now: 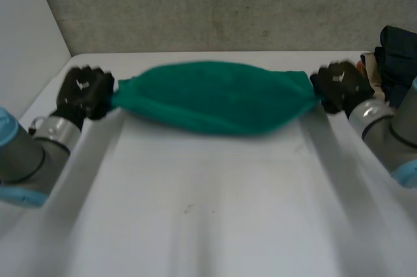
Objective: Fold the laundry.
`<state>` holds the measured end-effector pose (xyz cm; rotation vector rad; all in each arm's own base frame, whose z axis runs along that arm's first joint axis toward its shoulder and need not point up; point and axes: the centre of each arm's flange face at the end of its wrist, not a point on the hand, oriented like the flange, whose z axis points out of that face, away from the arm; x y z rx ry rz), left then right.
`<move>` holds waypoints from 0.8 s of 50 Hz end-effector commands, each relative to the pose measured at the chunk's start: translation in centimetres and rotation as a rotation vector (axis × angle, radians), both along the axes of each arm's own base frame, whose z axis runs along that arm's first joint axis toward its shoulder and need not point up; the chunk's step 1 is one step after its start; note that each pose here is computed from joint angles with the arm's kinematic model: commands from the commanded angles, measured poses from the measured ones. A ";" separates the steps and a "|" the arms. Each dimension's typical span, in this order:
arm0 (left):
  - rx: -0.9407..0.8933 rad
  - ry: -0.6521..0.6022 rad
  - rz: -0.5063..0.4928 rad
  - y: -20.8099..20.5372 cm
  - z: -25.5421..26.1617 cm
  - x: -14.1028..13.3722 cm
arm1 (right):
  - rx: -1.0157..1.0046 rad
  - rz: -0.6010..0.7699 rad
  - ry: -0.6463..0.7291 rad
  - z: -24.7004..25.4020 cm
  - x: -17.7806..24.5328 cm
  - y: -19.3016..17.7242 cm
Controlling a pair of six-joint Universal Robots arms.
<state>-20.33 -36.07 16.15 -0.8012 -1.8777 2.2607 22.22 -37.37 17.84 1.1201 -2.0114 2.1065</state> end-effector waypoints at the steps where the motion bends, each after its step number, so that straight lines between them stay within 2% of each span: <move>1: 0.157 -0.102 0.008 3.8 -2.0 1.5 | 0.216 -0.016 0.145 -2.5 -1.3 3.0; 7: 0.344 -0.221 -0.047 8.8 -0.9 2.8 | 0.430 -0.063 0.334 -0.8 -4.1 7.3; 11: 0.437 -0.313 -0.103 11.7 0.4 3.5 | 0.540 -0.040 0.454 0.3 -5.8 9.8; 15: 0.497 -0.389 -0.152 13.2 1.4 4.2 | 0.549 0.022 0.534 1.2 -6.9 10.6; 19: 0.498 -0.450 -0.218 13.5 2.0 4.3 | 0.502 0.042 0.525 1.8 -6.7 9.6; 23: 0.389 -0.486 -0.254 11.5 2.8 4.0 | 0.424 0.009 0.406 1.7 -5.0 6.8; 29: 0.281 -0.444 -0.285 7.6 2.1 2.0 | 0.289 -0.030 0.287 0.1 -2.5 2.3; 33: 0.190 -0.426 -0.192 3.3 1.0 1.0 | 0.180 -0.103 0.276 -1.3 -1.7 -1.1; 34: 0.153 -0.422 -0.140 1.6 0.8 0.6 | 0.145 -0.131 0.277 -1.8 -1.6 -2.1; 40: 0.069 -0.407 -0.027 -2.5 -0.1 -1.1 | 0.041 -0.162 0.269 -3.5 -0.7 -5.1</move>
